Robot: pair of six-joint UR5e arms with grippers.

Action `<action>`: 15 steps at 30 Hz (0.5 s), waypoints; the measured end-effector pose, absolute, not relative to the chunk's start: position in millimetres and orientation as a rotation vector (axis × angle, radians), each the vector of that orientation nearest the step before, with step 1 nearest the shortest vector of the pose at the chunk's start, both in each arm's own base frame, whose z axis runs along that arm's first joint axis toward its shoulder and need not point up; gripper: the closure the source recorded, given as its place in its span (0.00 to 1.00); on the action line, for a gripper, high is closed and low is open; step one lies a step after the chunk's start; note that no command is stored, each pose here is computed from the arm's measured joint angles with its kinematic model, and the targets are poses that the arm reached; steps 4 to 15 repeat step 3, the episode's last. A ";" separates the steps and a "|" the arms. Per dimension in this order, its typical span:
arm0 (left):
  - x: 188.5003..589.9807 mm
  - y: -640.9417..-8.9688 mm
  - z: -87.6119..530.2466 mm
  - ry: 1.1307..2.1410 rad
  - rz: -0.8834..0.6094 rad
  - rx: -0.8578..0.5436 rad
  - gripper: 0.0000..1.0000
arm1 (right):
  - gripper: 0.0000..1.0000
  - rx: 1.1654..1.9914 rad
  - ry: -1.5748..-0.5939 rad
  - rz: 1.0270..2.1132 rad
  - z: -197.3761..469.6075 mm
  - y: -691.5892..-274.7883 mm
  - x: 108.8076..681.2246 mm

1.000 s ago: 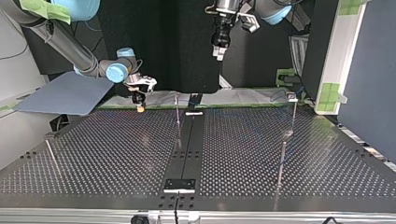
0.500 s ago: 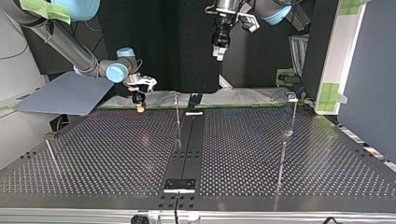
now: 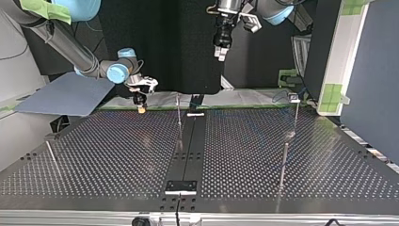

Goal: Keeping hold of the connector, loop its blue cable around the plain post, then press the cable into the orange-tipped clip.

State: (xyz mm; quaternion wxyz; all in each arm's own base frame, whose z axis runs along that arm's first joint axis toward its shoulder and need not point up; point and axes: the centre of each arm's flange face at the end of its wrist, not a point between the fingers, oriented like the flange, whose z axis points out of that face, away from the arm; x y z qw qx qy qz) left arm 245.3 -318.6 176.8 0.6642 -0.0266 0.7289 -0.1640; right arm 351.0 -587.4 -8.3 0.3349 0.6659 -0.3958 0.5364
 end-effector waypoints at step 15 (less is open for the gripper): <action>245.3 -318.6 176.8 1.647 -0.371 -0.060 0.00 | 0.98 1.737 -1.033 1.400 -8.3 -587.4 351.0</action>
